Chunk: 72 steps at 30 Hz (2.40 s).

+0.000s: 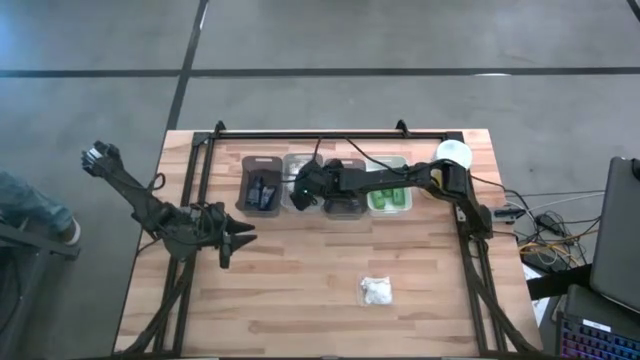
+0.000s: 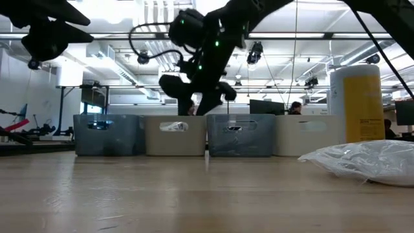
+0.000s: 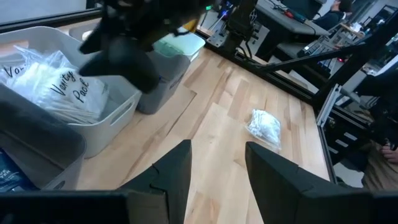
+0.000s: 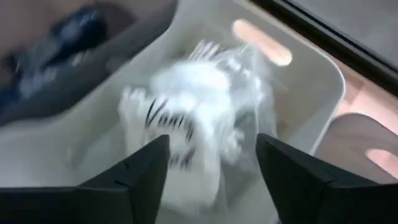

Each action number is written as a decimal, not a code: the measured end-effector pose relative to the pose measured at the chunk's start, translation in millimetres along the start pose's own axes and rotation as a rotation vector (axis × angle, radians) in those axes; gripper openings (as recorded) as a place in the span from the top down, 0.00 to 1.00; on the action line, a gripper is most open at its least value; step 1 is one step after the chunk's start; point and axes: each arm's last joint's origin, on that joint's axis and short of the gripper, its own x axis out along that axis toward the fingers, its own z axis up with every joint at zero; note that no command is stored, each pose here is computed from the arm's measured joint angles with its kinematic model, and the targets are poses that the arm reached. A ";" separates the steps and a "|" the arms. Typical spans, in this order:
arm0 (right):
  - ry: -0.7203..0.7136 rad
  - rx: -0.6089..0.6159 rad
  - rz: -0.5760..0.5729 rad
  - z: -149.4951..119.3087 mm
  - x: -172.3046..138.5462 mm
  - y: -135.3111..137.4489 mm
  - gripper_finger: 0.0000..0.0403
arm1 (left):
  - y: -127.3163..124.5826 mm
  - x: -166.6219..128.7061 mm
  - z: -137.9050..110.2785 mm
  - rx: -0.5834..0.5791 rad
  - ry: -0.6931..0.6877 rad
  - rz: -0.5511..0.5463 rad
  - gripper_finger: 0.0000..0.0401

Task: Pick & Place Travel size toiletries
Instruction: Put the white cotton pack into the gray bin

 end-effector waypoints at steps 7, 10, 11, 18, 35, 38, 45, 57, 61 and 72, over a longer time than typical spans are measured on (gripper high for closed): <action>0.117 -0.369 0.063 -1.9 -63.1 14.5 0.29 | 0.7 0.3 -1.0 0.010 0.006 0.007 0.61; 0.234 -0.424 0.205 -12.9 -86.1 17.9 0.27 | 0.7 0.5 -1.4 0.012 0.008 0.008 0.61; 0.279 -0.425 0.235 -17.8 -92.8 17.8 0.27 | 0.7 0.6 -1.5 0.012 0.009 0.007 0.61; 0.515 -0.346 0.343 -62.5 -129.0 0.4 0.35 | -0.1 3.0 -5.3 0.031 0.040 0.005 0.61; 0.791 -0.389 0.662 -172.5 -138.2 2.2 0.38 | -1.3 10.3 -16.0 0.076 0.103 0.037 0.61; 0.781 -0.384 0.673 -176.9 -131.8 4.3 0.35 | -1.5 10.9 -16.6 0.078 0.104 0.039 0.61; 0.800 -0.366 0.647 -190.1 -119.7 -0.8 0.30 | -1.7 11.4 -17.1 0.072 0.108 0.040 0.61; 0.731 -0.366 0.719 -171.0 -130.5 13.7 0.24 | -1.7 11.5 -17.2 0.054 0.109 0.041 0.61; 0.696 -0.390 0.668 -170.2 -129.7 12.0 0.25 | -1.7 11.5 -17.2 0.054 0.108 0.041 0.61; 0.778 -0.496 0.659 -192.9 -112.8 5.8 0.30 | -2.0 11.4 -17.2 0.045 0.112 0.036 0.61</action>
